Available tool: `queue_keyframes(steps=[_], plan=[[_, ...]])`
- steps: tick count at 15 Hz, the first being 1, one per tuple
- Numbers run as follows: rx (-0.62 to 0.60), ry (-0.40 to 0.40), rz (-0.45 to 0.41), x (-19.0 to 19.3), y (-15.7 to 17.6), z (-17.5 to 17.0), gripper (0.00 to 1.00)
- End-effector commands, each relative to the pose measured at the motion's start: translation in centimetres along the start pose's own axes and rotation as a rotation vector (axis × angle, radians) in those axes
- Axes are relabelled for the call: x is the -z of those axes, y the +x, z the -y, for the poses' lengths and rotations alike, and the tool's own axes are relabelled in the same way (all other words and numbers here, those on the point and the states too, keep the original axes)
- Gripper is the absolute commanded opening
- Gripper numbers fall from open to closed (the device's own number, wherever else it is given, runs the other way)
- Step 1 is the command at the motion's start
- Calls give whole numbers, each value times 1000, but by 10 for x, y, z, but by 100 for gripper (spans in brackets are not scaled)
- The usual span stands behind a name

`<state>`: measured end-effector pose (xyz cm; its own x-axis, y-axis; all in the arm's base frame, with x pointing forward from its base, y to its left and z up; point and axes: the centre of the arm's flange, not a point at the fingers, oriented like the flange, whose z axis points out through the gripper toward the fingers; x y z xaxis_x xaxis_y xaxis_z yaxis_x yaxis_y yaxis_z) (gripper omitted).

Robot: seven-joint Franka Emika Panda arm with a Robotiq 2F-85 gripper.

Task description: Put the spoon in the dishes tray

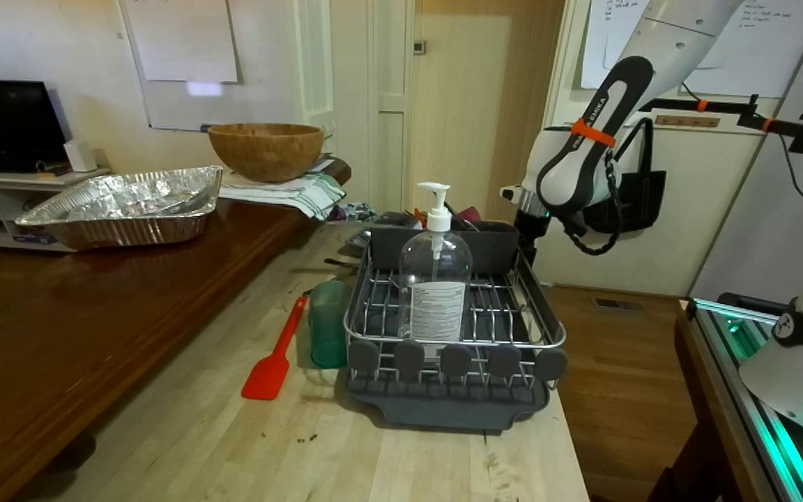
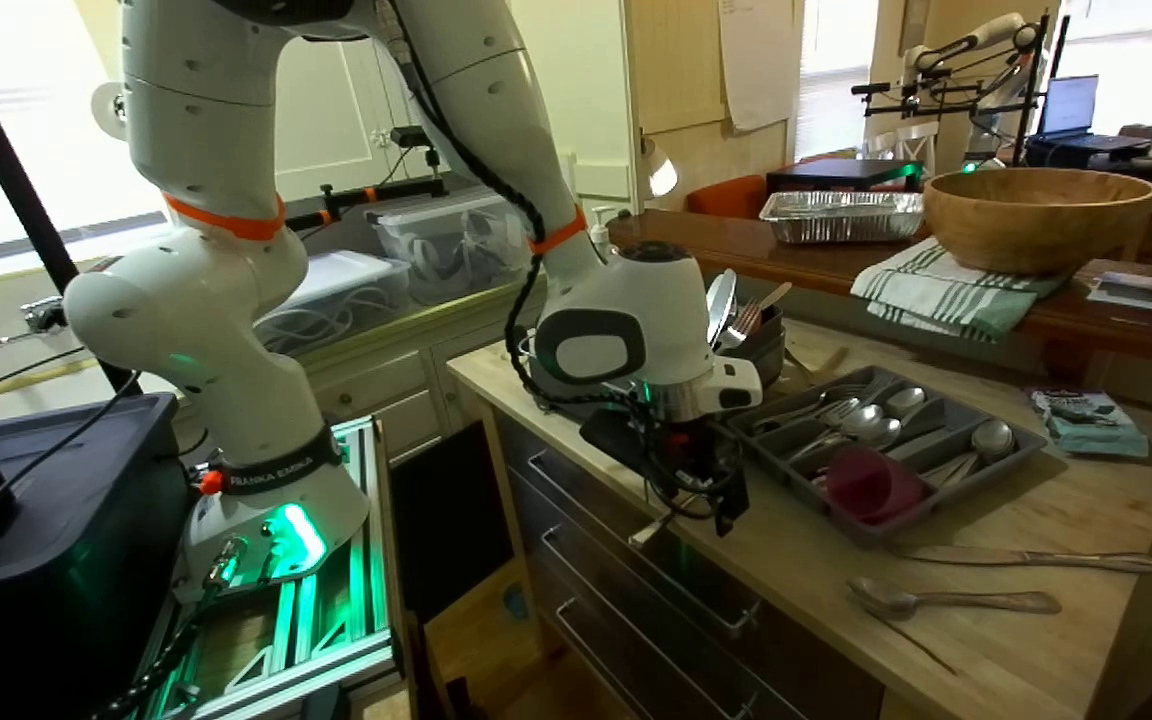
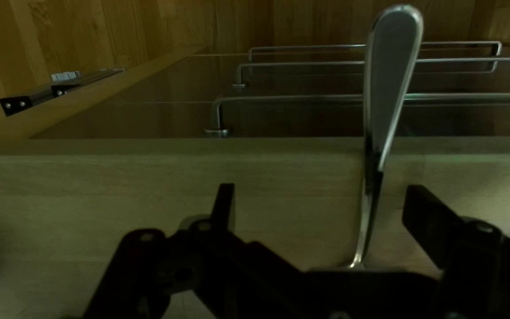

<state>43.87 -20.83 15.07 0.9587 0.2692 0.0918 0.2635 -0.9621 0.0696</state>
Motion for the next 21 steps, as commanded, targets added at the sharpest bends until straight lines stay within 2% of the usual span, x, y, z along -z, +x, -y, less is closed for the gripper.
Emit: queue_keyframes(steps=[1,6,8,16,18,21], plan=[[22,4,1,-8,3,2,96],[32,6,-1,-8,4,8,86],[29,10,-2,-7,4,10,63],[25,17,8,0,8,13,2],[22,17,15,0,8,13,0],[19,22,26,8,5,13,2]])
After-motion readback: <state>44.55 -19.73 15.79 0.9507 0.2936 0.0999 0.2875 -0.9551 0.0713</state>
